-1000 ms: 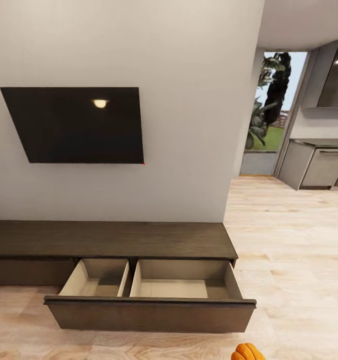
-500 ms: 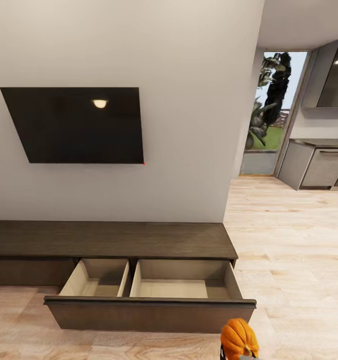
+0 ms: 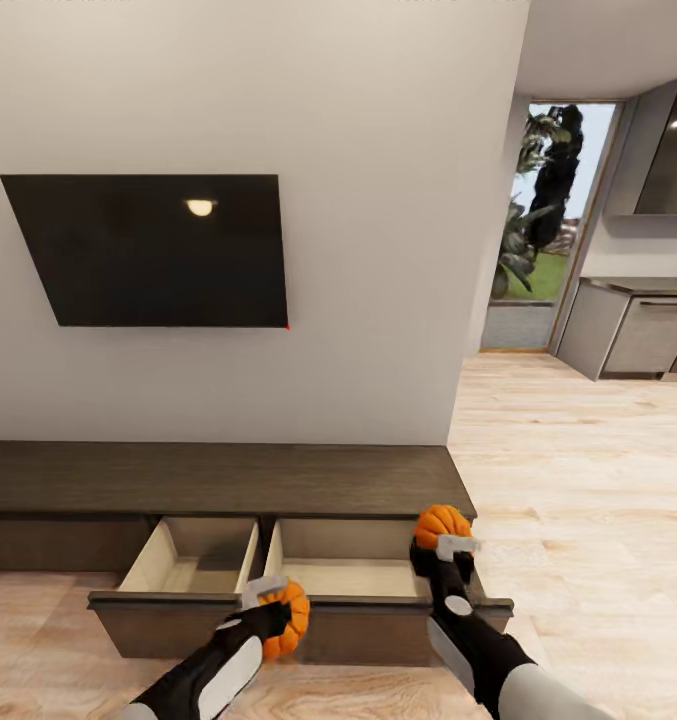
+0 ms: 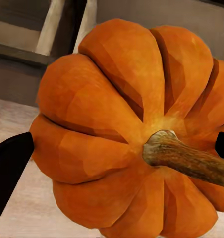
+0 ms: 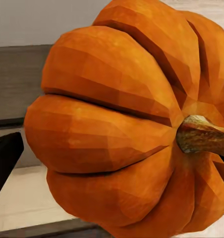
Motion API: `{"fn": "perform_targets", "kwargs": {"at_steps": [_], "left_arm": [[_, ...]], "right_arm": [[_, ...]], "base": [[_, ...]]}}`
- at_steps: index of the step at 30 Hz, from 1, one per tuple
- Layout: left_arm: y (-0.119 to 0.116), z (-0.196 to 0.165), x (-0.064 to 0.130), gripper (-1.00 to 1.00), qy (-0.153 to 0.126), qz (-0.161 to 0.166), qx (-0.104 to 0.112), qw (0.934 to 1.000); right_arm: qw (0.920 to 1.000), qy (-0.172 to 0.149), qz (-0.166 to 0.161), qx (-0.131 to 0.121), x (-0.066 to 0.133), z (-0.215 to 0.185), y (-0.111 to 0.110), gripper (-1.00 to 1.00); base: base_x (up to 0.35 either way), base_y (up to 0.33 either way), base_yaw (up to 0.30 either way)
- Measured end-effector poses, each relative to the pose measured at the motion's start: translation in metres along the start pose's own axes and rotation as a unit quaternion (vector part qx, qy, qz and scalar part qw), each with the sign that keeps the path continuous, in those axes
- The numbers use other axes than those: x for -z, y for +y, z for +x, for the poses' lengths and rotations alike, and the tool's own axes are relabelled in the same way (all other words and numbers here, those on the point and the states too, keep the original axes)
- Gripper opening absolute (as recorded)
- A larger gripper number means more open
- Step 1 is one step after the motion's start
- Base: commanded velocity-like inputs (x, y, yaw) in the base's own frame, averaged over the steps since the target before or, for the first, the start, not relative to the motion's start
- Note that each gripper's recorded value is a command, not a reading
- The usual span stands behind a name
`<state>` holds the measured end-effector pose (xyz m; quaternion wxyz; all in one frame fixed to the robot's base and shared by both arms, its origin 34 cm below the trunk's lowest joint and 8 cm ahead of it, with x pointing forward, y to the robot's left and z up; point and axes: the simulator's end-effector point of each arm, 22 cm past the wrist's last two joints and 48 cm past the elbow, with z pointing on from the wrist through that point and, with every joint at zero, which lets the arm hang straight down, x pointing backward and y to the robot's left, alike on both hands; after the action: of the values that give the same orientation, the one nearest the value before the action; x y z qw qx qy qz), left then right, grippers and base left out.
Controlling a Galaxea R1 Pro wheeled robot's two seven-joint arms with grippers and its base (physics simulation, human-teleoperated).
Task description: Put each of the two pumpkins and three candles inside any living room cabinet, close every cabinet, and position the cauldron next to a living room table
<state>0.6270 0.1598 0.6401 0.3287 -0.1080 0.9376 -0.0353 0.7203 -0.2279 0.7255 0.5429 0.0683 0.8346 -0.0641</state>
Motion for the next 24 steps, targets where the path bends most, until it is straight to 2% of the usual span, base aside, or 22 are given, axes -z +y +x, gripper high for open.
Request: {"fn": "perform_targets", "kwargs": {"at_steps": [1, 2, 3, 4, 6, 7, 8, 10, 13, 14, 16, 18, 19, 20, 24], "left_arm": [[-0.005, -0.012, 0.000, -1.00, -0.005, 0.002, -0.004, 1.0000], [-0.011, -0.026, -0.001, -1.00, -0.003, 0.004, 0.004, 1.0000], [-0.020, -0.055, 0.002, -1.00, -0.020, 0.008, -0.007, 0.9997], [-0.024, -0.074, 0.003, -1.00, -0.023, 0.009, -0.007, 0.9997], [-0.028, -0.107, 0.005, -1.00, -0.020, 0.011, 0.005, 0.9997], [-0.025, -0.132, 0.007, -1.00, -0.009, 0.012, 0.029, 0.9995], [-0.032, -0.164, 0.015, -1.00, -0.025, 0.019, 0.033, 0.9989], [-0.038, -0.169, 0.016, -1.00, -0.020, 0.027, 0.049, 0.9982], [-0.051, -0.174, 0.020, -1.00, -0.020, 0.037, 0.052, 0.9977], [-0.058, -0.174, 0.021, -1.00, -0.019, 0.043, 0.058, 0.9972], [-0.050, -0.164, 0.015, -1.00, -0.013, 0.033, 0.057, 0.9978], [-0.048, -0.158, 0.011, -1.00, -0.015, 0.026, 0.065, 0.9975], [-0.048, -0.158, 0.010, -1.00, -0.018, 0.025, 0.067, 0.9973], [-0.047, -0.156, 0.008, -1.00, -0.023, 0.020, 0.073, 0.9969], [-0.046, -0.151, 0.005, -1.00, -0.027, 0.014, 0.081, 0.9963]], "right_arm": [[1.0000, 0.002, -0.002, 0.004, -0.004, -0.008, 0.002, -1.00], [0.9999, 0.013, 0.007, -0.004, -0.012, -0.017, -0.002, -1.00], [0.9998, 0.016, 0.008, -0.001, -0.018, -0.032, -0.002, -1.00], [0.9995, 0.026, 0.014, -0.008, -0.024, -0.042, -0.005, -1.00], [0.9982, 0.045, 0.026, -0.029, -0.034, -0.059, -0.013, -1.00], [0.9961, 0.064, 0.035, -0.051, -0.041, -0.069, -0.020, -1.00], [0.9953, 0.076, 0.032, -0.052, -0.043, -0.077, -0.017, -1.00], [0.9927, 0.104, 0.031, -0.053, -0.043, -0.071, -0.015, -1.00], [0.9908, 0.125, 0.025, -0.047, -0.041, -0.066, -0.008, -1.00], [0.9864, 0.158, 0.020, -0.041, -0.037, -0.052, -0.004, -1.00], [0.9831, 0.177, 0.015, -0.042, -0.034, -0.045, -0.002, -1.00], [0.9781, 0.196, 0.005, -0.069, -0.032, -0.037, 0.003, -1.00], [0.9768, 0.201, 0.003, -0.074, -0.031, -0.036, 0.004, -1.00], [0.9709, 0.219, -0.005, -0.096, -0.028, -0.028, 0.009, -1.00], [0.9634, 0.243, -0.012, -0.112, -0.025, -0.019, 0.007, -1.00]], "base": [[0.000, 0.000, 0.000], [0.000, 0.000, 0.000], [0.000, 0.000, 0.000], [0.000, 0.000, 0.000], [0.000, 0.000, 0.000], [0.000, 0.000, 0.000], [0.000, 0.000, 0.000], [0.000, 0.000, 0.000], [0.000, 0.000, 0.000], [0.000, 0.000, 0.000], [0.000, 0.000, 0.000], [0.000, 0.000, 0.000], [0.000, 0.000, 0.000], [0.000, 0.000, 0.000], [0.028, 0.000, 0.000]]}}
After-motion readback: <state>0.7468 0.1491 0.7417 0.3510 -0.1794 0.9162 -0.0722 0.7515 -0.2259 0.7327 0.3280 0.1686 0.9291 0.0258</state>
